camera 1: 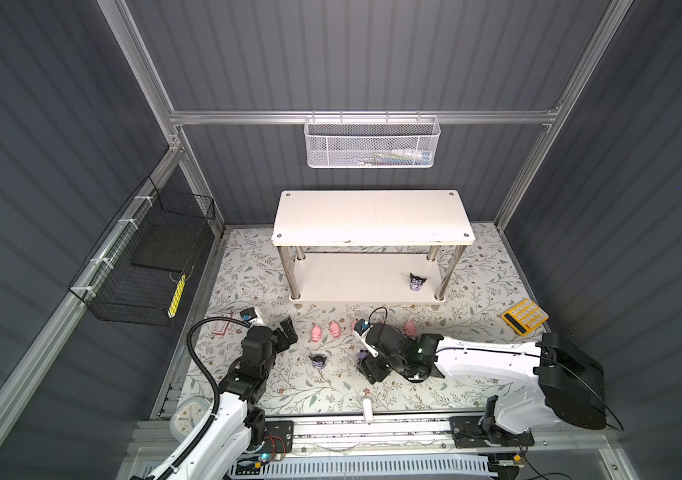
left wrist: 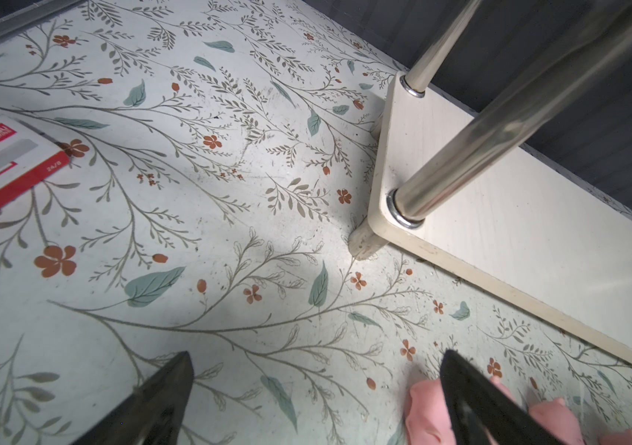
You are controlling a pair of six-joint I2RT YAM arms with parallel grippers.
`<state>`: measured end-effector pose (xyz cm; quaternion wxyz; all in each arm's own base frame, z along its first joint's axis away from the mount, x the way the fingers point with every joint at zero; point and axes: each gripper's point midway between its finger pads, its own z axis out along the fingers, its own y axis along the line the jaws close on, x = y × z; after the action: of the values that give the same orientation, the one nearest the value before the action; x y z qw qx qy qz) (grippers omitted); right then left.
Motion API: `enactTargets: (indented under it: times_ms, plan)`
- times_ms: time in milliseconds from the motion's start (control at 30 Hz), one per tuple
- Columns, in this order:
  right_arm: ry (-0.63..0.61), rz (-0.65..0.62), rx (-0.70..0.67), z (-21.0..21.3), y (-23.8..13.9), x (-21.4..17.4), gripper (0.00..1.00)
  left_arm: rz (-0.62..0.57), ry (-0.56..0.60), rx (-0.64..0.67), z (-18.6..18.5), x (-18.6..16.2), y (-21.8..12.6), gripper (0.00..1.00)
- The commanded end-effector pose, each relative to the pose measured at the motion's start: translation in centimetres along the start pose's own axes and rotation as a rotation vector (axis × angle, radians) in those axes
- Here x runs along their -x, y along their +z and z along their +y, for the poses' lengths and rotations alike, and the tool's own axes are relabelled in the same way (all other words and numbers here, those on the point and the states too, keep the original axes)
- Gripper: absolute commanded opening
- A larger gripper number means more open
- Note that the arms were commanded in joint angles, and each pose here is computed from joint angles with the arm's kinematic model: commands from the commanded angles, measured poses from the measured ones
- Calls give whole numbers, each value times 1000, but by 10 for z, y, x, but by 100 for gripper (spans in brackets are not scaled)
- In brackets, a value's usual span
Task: Place and organize the plastic toys onto the shelf
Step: 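Lower the right gripper over the purple figurine nearest the robot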
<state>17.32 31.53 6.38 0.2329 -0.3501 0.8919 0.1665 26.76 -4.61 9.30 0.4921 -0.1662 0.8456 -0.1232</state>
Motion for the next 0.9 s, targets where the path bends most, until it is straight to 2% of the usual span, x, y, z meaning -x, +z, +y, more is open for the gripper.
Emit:
enactTargets:
  times_ms: [0, 367, 867]
  plan:
    - [-12, -4, 7, 1, 4, 9, 77, 6, 0, 5, 2, -5, 0, 100]
    - [-23, 37, 26, 3, 18, 8, 77, 6, -1, 8, 3, -5, 0, 100]
    - [-10, 70, 6, -4, 28, 7, 67, 4, -1, 10, 3, -5, 0, 100]
